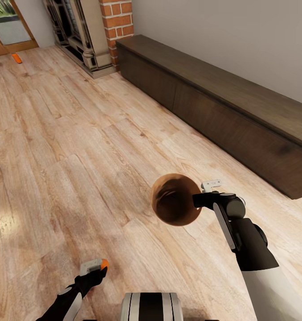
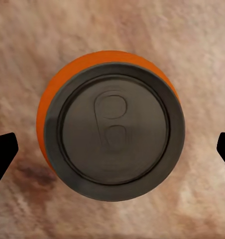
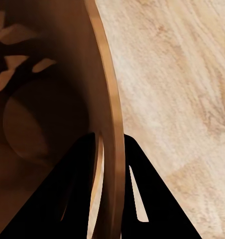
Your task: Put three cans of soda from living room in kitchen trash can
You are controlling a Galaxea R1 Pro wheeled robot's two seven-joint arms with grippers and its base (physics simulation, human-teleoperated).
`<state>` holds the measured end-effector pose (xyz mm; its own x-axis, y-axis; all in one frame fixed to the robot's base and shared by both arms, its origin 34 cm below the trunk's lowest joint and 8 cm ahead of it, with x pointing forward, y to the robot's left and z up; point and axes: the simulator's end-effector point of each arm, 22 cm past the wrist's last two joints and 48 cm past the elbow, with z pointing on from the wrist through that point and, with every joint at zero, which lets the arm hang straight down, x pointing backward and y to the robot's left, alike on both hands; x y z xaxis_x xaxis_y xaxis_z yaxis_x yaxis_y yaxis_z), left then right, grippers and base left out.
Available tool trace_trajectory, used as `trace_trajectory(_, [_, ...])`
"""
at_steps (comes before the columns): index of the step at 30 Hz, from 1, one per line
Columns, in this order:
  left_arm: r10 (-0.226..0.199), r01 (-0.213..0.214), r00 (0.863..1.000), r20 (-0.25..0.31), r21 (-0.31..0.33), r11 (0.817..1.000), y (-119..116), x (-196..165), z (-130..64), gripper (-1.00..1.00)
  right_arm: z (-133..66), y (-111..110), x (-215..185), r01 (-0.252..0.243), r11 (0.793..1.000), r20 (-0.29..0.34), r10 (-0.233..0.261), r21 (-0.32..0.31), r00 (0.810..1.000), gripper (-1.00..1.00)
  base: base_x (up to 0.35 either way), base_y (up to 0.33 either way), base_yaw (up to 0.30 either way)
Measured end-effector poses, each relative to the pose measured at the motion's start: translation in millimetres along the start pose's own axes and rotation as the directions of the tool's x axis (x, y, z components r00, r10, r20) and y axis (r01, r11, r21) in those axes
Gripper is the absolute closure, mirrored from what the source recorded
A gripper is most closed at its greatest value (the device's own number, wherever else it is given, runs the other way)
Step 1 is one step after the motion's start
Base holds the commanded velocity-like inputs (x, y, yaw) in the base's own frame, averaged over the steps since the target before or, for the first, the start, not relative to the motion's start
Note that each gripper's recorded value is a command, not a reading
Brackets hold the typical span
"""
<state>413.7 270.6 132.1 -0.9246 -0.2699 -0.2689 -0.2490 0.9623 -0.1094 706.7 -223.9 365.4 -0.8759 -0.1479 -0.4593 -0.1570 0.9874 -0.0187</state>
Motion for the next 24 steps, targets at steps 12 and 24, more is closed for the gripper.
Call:
trace_trajectory(12, [0.0,0.0,1.0,0.0,0.0,1.0,0.0,0.0,0.0,-1.0,0.0,0.3,-0.1,-0.001,1.0,0.0,0.001,-0.001,1.0,1.0,0.036,0.0,0.0])
trace_trajectory(24, [0.0,0.0,1.0,0.003,0.0,1.0,0.8,1.6,3.9,-1.0,3.5,1.1,2.9,-0.001,1.0,0.0,0.001,-0.001,1.0,1.0,0.0,0.0,0.0])
